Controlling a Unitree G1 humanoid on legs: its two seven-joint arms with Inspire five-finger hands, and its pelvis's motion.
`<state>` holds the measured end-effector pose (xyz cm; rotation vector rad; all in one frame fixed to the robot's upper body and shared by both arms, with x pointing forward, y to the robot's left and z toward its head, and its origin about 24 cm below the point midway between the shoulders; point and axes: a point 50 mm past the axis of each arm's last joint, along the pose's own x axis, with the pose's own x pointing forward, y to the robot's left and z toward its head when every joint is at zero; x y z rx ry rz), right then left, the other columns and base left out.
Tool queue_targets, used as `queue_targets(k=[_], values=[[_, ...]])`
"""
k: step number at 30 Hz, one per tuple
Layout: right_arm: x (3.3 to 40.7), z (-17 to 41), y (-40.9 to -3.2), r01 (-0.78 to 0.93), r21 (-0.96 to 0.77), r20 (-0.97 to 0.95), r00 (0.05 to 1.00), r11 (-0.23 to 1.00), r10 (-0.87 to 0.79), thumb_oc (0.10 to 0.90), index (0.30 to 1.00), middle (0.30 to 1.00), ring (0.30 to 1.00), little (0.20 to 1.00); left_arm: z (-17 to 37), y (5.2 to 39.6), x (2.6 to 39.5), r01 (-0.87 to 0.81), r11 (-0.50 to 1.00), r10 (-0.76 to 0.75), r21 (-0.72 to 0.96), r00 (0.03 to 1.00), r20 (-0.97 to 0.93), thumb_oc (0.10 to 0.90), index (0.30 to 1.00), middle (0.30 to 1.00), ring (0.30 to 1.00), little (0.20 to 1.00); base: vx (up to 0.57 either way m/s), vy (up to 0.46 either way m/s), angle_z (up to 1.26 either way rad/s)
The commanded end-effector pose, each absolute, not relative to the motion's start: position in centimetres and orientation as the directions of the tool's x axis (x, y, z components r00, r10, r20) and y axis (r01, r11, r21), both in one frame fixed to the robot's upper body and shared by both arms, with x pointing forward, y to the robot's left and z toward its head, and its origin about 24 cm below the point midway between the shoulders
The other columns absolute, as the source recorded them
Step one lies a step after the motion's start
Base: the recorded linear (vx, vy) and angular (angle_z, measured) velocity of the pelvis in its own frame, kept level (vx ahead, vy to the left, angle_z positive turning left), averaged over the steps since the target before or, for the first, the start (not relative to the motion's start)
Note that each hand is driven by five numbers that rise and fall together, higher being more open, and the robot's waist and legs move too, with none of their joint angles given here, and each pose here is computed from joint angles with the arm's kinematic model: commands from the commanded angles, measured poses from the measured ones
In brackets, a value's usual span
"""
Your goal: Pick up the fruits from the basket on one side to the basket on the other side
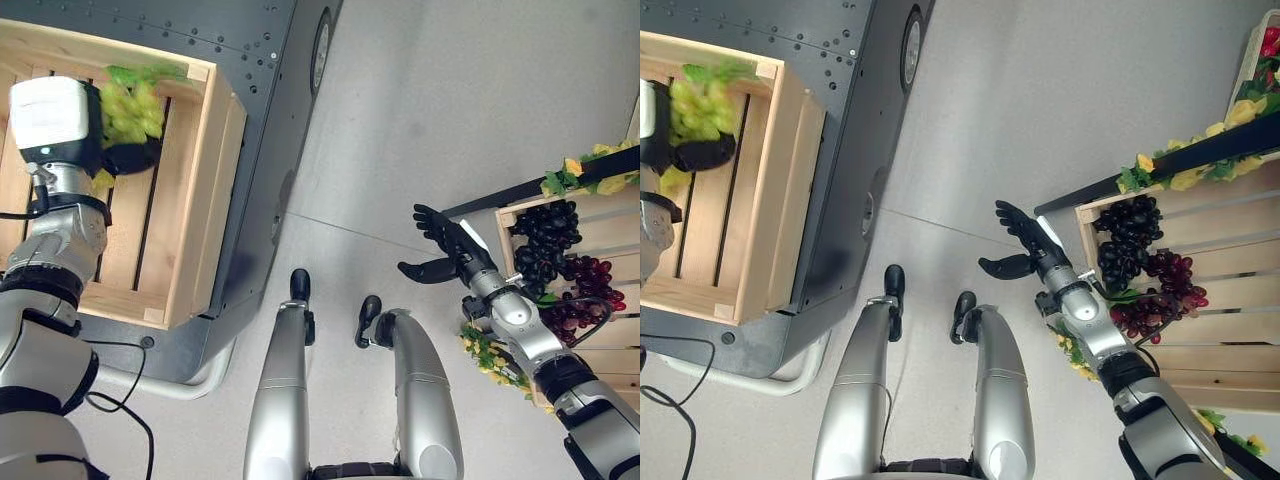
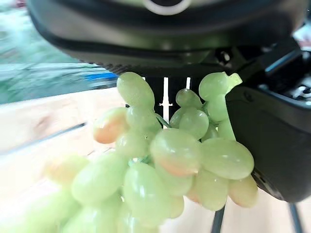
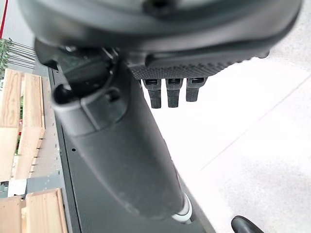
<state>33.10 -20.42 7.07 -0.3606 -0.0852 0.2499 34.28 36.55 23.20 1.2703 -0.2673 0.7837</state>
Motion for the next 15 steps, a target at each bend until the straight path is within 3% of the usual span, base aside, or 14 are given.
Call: queue_targets(k=[1,7,15], values=[[32.5,9.9,-19.8,-0.188,-0.292,0.250,0.931,0.938,0.265,0.800,0.900,0.900,0.900,0.900,26.9,37.5,33.0,-0.850,0.310,0.520,0.426,0.526,0.673,0.400,0.300,0.300,0.300,0.300,0.00,-0.037,0.00],[31.9,9.2,-19.1,-0.199,-0.272,0.244,0.932,0.941,0.268,0.800,0.900,0.900,0.900,0.900,26.0,36.7,32.8,-0.822,0.553,0.593,0.137,0.504,0.628,0.400,0.300,0.300,0.300,0.300,0.00,-0.017,0.01],[31.6,9.4,-18.9,-0.138,-0.278,0.272,0.938,0.950,0.216,0.800,0.900,0.900,0.900,0.900,22.3,35.5,33.0,-0.601,0.762,0.632,-0.242,0.608,0.480,0.400,0.300,0.300,0.300,0.300,0.01,0.009,0.00]])
